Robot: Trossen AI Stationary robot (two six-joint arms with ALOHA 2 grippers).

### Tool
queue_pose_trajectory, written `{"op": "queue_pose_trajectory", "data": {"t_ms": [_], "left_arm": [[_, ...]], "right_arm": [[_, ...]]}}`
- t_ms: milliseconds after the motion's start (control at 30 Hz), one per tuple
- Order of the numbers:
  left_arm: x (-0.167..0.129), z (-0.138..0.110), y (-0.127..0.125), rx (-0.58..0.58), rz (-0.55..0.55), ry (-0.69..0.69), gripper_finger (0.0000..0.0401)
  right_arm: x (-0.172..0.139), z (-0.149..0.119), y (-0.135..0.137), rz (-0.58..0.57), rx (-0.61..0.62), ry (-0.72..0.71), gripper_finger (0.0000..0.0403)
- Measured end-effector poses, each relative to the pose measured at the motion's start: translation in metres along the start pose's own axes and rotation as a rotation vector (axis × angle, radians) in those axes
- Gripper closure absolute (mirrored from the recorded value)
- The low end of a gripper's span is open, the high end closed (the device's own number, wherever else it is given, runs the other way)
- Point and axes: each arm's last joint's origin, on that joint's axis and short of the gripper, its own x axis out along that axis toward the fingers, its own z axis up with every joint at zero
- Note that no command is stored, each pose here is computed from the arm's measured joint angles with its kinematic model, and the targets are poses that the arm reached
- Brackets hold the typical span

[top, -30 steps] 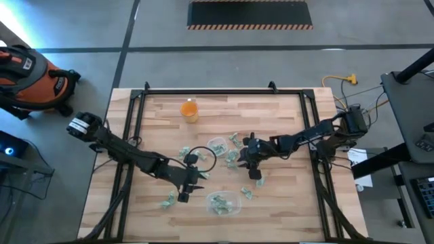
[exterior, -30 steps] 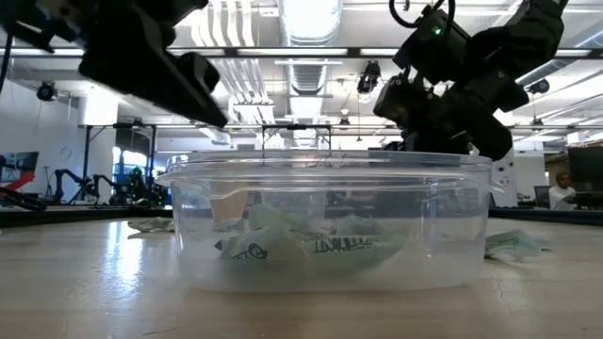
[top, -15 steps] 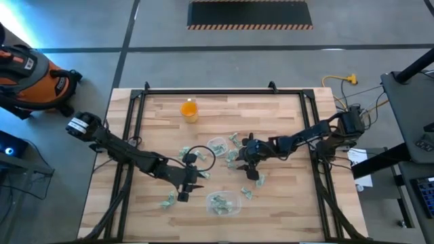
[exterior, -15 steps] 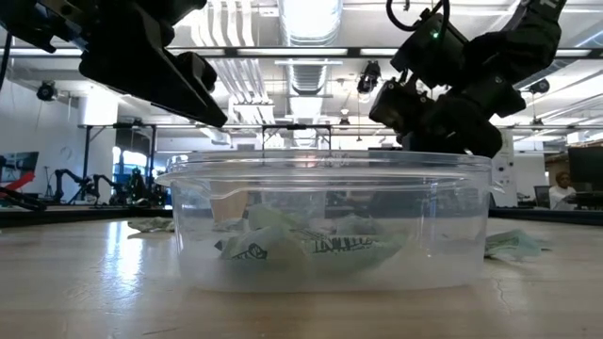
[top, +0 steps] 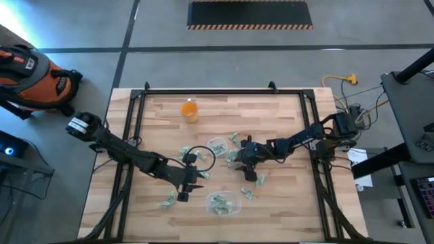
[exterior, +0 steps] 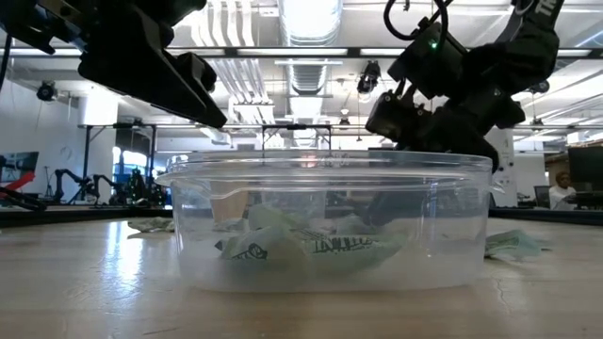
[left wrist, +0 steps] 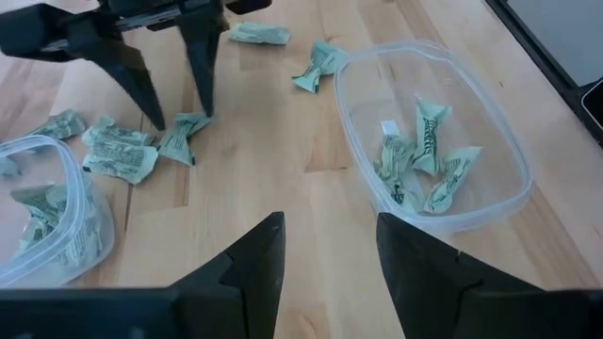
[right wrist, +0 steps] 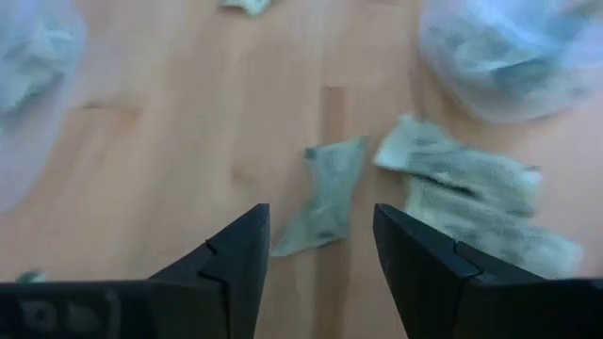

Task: Pick and place Stevia / Truvia into bins
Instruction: Put the white stevia packet into the top transparent bin

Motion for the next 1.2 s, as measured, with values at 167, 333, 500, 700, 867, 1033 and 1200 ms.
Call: {"op": "queue_pose_trajectory", "data": {"t_ms": [167,333,500,700,867,1033,1200], "left_arm": [[0.0,-0.001,0.0,0.001,0.001,0.004,0.0249],[0.0,-0.002,0.0,0.002,0.001,0.007,0.0249],[0.0,-0.003,0.0,0.002,0.002,0.009,0.0249],[0.0,-0.003,0.001,0.002,0.002,0.009,0.0249],[0.0,-0.003,0.0,0.002,0.001,0.009,0.0249],[0.001,-0.005,0.001,0.003,0.002,0.013,0.0249],[0.001,-0.005,0.001,0.004,0.002,0.016,0.0249]], "right_arm": [[0.0,0.0,0.0,-0.045,-0.03,0.0,0.0252],[0.0,-0.001,0.0,-0.044,-0.035,0.004,0.0297],[0.0,-0.002,0.0,-0.043,-0.034,0.015,0.0337],[0.0,-0.003,0.001,-0.048,-0.04,0.028,0.0376],[-0.001,-0.002,0.002,-0.091,-0.073,0.017,0.0393],[-0.008,0.006,0.003,-0.091,-0.091,-0.023,0.0394],[-0.022,0.021,0.004,-0.141,-0.129,-0.104,0.0394]]}}
